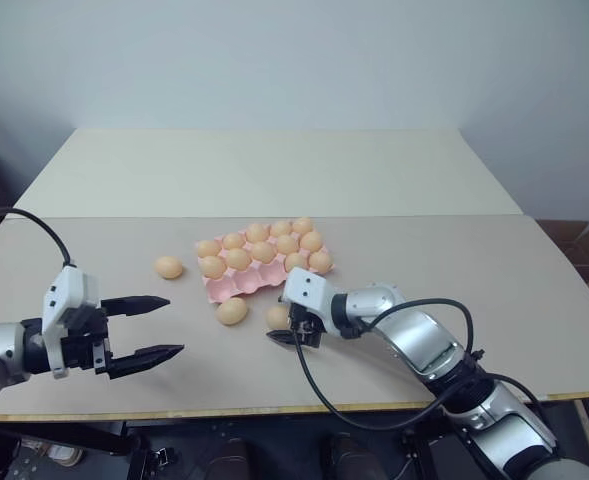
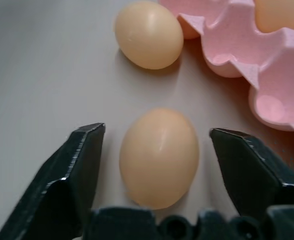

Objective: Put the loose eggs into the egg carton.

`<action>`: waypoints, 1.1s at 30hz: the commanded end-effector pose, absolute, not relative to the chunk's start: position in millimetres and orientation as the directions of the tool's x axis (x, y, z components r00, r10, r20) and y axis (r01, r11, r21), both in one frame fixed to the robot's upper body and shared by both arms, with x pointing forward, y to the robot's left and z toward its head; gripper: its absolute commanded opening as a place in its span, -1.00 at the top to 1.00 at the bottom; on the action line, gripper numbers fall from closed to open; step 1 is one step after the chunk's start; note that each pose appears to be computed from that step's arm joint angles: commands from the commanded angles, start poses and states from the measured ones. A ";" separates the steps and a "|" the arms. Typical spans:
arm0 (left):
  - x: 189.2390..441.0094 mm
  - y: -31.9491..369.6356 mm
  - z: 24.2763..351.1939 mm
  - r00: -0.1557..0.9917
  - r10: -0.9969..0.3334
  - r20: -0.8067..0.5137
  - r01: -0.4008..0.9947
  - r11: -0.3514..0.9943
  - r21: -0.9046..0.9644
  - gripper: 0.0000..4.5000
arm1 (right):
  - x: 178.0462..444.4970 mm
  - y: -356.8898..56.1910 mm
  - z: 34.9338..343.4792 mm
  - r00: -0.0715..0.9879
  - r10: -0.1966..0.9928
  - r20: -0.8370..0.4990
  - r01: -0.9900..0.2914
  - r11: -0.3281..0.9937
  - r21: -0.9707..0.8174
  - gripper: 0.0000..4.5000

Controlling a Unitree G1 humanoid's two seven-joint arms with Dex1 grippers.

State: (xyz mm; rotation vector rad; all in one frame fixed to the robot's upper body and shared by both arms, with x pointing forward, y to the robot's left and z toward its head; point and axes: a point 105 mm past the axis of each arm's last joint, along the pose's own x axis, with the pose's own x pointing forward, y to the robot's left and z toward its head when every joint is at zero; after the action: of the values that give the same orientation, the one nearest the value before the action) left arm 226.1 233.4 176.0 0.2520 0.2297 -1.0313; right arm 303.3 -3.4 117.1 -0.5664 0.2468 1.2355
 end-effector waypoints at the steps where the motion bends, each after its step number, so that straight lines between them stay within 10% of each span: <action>1: 224.4 233.2 185.6 0.508 -0.810 -0.293 0.861 0.488 0.144 -1.00 | 300.5 -0.5 134.2 0.316 0.849 -0.423 -0.934 0.199 -0.297 -0.11; 3: 224.7 233.5 185.6 0.512 -0.808 -0.291 0.859 0.491 0.146 -1.00 | 302.5 0.0 144.2 0.324 0.860 -0.394 -0.930 0.213 -0.301 0.16; 19: 225.0 236.9 187.8 0.530 -0.797 -0.288 0.848 0.505 0.163 -1.00 | 359.1 21.2 190.1 0.492 0.843 -0.216 -0.836 0.389 -0.386 0.16; 27: 225.3 238.8 189.2 0.538 -0.791 -0.291 0.843 0.514 0.162 -1.00 | 357.9 15.0 214.3 0.505 0.853 -0.127 -0.825 0.434 -0.362 -0.93; 33: 224.4 244.3 186.8 0.553 -0.777 -0.299 0.832 0.533 0.155 -1.00 | 332.7 -53.3 233.7 0.499 0.864 -0.063 -0.829 0.455 -0.325 -0.97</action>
State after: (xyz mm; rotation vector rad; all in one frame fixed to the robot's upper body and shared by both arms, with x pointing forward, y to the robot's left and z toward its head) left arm 225.2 243.1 178.4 0.2584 0.2258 -0.9730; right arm 342.3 -44.0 217.5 -0.3581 -0.0643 1.0313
